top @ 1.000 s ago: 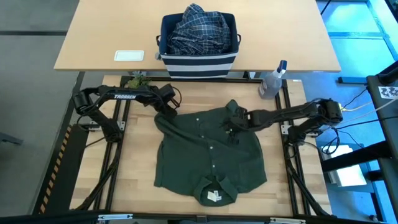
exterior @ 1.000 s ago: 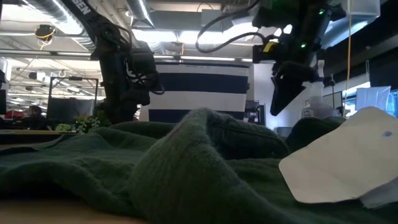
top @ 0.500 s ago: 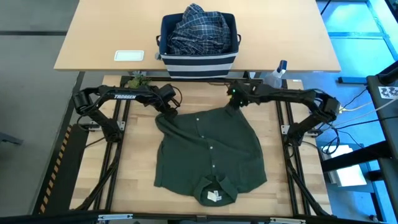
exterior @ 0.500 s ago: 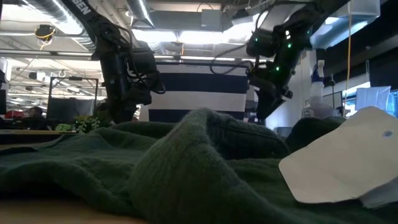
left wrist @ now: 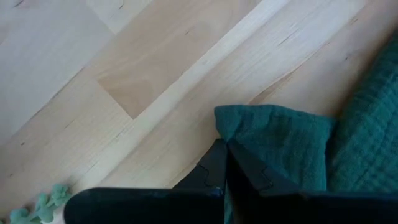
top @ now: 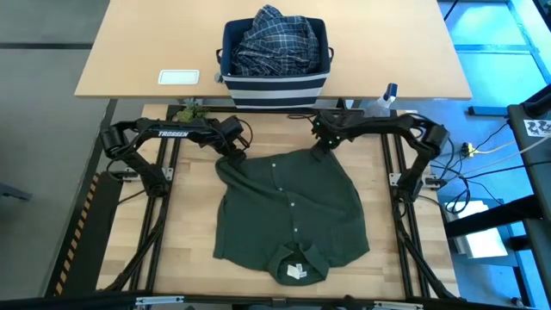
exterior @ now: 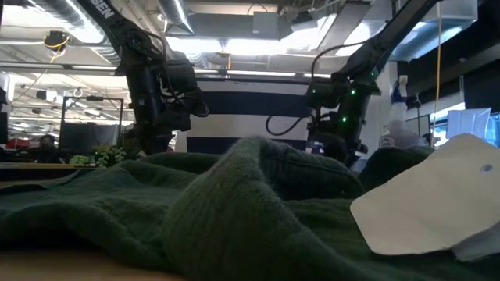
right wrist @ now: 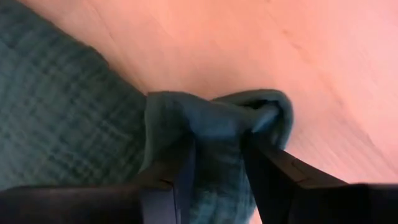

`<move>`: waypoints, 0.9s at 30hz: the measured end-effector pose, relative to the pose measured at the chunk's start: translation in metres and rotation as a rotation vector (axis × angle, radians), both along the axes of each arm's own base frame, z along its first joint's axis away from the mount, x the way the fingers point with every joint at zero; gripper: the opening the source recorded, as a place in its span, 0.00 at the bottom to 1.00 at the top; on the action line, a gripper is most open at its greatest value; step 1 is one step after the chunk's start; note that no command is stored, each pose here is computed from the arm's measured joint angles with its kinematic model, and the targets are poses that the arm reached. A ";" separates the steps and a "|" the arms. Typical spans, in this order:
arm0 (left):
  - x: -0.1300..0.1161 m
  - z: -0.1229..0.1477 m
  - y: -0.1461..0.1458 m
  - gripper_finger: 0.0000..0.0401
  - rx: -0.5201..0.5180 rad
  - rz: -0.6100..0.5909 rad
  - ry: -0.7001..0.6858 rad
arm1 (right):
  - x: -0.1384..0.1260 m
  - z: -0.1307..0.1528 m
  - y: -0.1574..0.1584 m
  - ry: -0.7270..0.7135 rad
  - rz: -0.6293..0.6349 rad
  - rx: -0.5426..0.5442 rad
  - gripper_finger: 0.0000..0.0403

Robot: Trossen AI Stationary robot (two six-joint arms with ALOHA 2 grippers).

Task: Fold Laundry from Bin
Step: Fold the green polo shirt

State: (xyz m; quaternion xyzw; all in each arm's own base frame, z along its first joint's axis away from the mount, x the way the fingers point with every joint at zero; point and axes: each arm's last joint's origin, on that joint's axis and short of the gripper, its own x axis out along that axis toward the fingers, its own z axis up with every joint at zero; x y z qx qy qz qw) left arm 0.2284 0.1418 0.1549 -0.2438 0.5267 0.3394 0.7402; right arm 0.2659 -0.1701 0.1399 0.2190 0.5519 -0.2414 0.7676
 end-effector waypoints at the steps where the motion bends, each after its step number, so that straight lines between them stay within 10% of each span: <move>1: 0.000 0.000 0.000 0.00 0.000 -0.001 0.000 | 0.001 -0.002 0.000 -0.003 0.008 0.001 0.34; 12: 0.001 0.000 0.000 0.00 0.031 -0.014 0.007 | 0.005 -0.003 -0.002 -0.026 0.059 -0.034 0.03; 27: -0.006 0.053 -0.016 0.00 0.388 0.044 -0.053 | -0.011 0.056 0.001 -0.064 -0.031 -0.302 0.01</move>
